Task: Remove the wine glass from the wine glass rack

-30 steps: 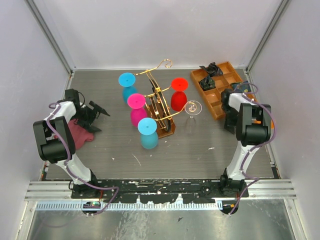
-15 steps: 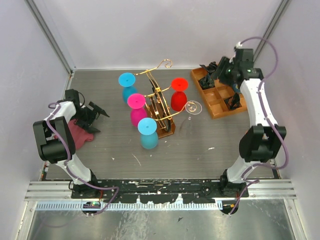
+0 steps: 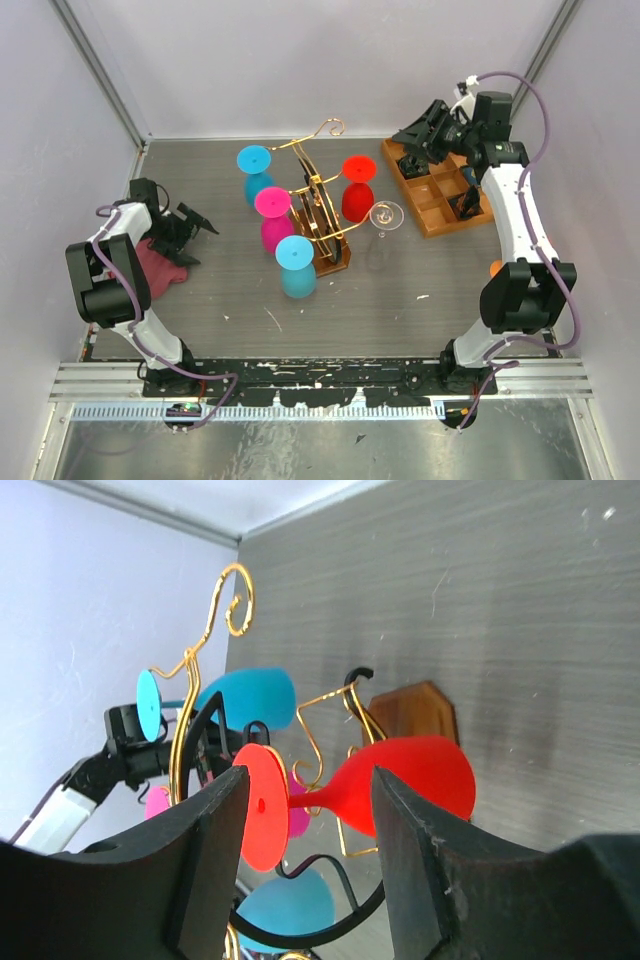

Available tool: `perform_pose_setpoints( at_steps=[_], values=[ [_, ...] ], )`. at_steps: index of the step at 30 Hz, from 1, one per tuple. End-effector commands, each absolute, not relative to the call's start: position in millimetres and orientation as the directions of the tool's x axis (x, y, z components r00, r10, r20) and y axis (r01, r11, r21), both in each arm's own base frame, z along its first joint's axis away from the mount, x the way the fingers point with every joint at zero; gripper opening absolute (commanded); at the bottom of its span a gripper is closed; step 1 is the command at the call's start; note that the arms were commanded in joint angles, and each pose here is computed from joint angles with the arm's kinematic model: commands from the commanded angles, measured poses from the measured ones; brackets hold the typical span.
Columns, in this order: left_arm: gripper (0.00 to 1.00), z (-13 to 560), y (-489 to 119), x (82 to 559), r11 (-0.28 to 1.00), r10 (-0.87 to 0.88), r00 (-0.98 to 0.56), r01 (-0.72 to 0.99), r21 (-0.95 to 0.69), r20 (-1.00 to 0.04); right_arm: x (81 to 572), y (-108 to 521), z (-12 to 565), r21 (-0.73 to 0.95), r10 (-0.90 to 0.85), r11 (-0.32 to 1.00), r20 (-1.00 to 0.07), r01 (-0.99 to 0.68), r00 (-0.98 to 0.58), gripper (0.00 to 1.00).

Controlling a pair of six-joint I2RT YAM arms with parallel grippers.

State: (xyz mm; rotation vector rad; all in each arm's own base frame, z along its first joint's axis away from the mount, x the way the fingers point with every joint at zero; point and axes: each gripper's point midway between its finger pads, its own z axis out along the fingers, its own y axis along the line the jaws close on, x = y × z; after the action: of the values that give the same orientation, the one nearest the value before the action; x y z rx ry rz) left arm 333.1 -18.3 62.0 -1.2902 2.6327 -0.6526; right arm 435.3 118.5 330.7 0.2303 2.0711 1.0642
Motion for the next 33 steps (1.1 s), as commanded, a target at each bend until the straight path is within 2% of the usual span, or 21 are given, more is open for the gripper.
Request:
perform_pose_setpoints(
  at_steps=[1, 9, 11, 17, 25, 26, 27, 29, 30, 33],
  values=[
    [1.00, 79, -19, 339, 0.548, -0.772, -0.635, -0.689, -0.474, 0.030, 427, 144, 341, 0.789, 0.434, 0.550, -0.551, -0.274, -0.713, 0.57],
    [1.00, 80, -21, 338, 0.546, -0.770, -0.637, -0.685, -0.482, 0.034, 417, 180, 332, 0.798, 0.364, 0.512, -0.536, -0.317, -0.762, 0.56],
    [1.00, 80, -21, 338, 0.545, -0.769, -0.639, -0.683, -0.486, 0.034, 413, 188, 329, 0.800, 0.346, 0.507, -0.531, -0.322, -0.774, 0.52],
    [1.00, 80, -22, 339, 0.543, -0.768, -0.639, -0.683, -0.488, 0.040, 405, 192, 315, 0.783, 0.304, 0.543, -0.519, -0.303, -0.799, 0.45],
    [1.00, 81, -23, 339, 0.541, -0.769, -0.639, -0.681, -0.494, 0.039, 405, 186, 305, 0.760, 0.294, 0.588, -0.521, -0.279, -0.801, 0.45],
    [1.00, 81, -23, 339, 0.543, -0.767, -0.640, -0.679, -0.494, 0.039, 404, 187, 305, 0.763, 0.289, 0.580, -0.520, -0.285, -0.803, 0.43],
    [1.00, 81, -23, 339, 0.542, -0.767, -0.640, -0.680, -0.493, 0.040, 402, 188, 306, 0.768, 0.286, 0.571, -0.518, -0.291, -0.806, 0.36],
    [1.00, 81, -23, 339, 0.542, -0.767, -0.640, -0.680, -0.494, 0.039, 401, 188, 308, 0.765, 0.285, 0.572, -0.523, -0.295, -0.803, 0.13],
    [1.00, 81, -23, 339, 0.541, -0.768, -0.639, -0.680, -0.494, 0.040, 401, 187, 308, 0.759, 0.289, 0.582, -0.529, -0.292, -0.798, 0.04],
    [1.00, 83, -23, 339, 0.542, -0.768, -0.639, -0.678, -0.497, 0.035, 404, 182, 310, 0.746, 0.307, 0.605, -0.542, -0.280, -0.782, 0.01]
  ],
)
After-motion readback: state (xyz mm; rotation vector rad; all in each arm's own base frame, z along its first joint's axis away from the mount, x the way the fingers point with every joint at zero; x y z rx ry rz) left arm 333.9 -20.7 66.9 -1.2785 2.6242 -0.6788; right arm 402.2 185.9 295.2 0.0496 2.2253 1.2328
